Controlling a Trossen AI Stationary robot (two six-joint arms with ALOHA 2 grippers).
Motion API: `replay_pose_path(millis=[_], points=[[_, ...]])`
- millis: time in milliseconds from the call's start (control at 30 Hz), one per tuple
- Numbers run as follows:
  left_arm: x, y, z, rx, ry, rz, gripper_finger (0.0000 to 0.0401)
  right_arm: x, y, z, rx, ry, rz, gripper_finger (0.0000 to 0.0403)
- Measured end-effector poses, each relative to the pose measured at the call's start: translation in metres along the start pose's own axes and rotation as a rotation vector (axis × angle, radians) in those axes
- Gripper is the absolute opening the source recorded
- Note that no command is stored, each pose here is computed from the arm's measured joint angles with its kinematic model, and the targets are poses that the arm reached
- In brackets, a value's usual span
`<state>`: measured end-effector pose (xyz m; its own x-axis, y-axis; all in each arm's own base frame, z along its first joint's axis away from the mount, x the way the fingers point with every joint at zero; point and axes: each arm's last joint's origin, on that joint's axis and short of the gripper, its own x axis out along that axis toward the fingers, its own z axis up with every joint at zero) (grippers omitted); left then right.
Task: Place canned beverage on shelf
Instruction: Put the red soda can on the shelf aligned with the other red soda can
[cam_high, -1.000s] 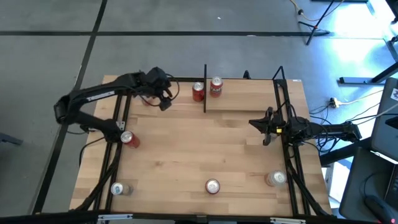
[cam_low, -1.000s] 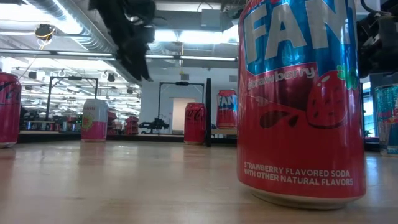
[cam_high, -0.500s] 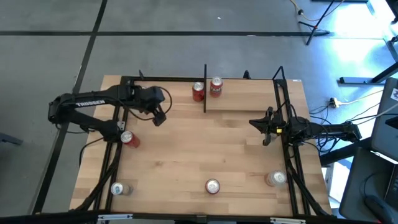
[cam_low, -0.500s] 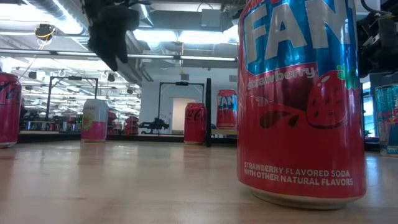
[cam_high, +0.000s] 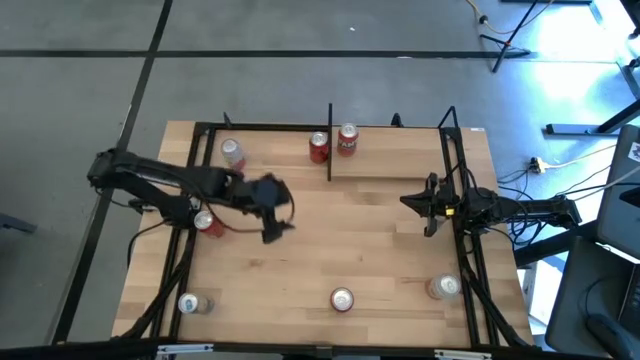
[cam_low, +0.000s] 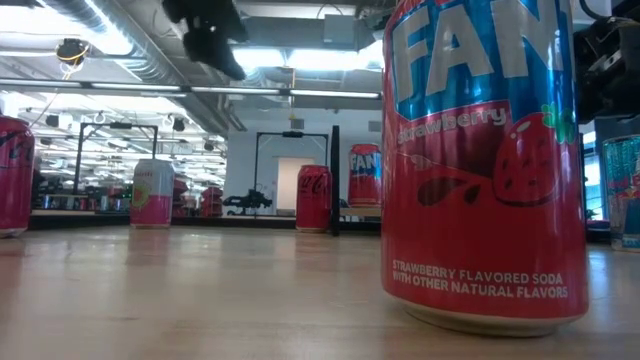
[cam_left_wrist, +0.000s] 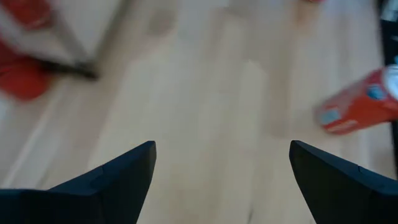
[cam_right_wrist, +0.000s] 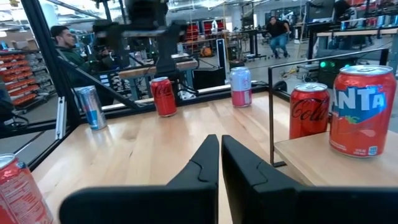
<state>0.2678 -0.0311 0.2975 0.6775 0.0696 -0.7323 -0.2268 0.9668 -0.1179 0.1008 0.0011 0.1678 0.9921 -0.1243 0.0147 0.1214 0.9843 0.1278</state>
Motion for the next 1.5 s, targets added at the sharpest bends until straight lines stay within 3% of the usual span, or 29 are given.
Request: replay_pose_path(millis=[167, 333, 500, 667, 867, 1500], points=[[0.034, -0.035, 0.001, 0.152, -0.042, -0.142, 0.0349, 0.0, 0.0, 0.0, 0.004, 0.004, 0.001, 0.001], [0.071, -0.062, -0.002, 0.236, -0.095, -0.204, 0.0349, 0.0, 0.001, -0.002, 0.031, 0.023, 0.033, 0.001], [0.104, -0.082, -0.007, 0.257, -0.147, -0.3, 0.0349, 0.0, 0.003, -0.002, 0.074, 0.038, 0.094, 0.001], [0.117, -0.1, -0.005, 0.264, -0.262, -0.431, 0.0349, 0.0, 0.004, -0.003, 0.077, 0.045, 0.129, 0.001], [0.132, -0.115, -0.009, 0.291, -0.331, -0.519, 0.0349, 0.0, 0.004, -0.004, 0.103, 0.065, 0.141, 0.001], [0.168, -0.126, -0.032, 0.348, -0.299, -0.58, 0.0349, 0.0, 0.004, -0.003, 0.153, 0.059, 0.137, 0.001]])
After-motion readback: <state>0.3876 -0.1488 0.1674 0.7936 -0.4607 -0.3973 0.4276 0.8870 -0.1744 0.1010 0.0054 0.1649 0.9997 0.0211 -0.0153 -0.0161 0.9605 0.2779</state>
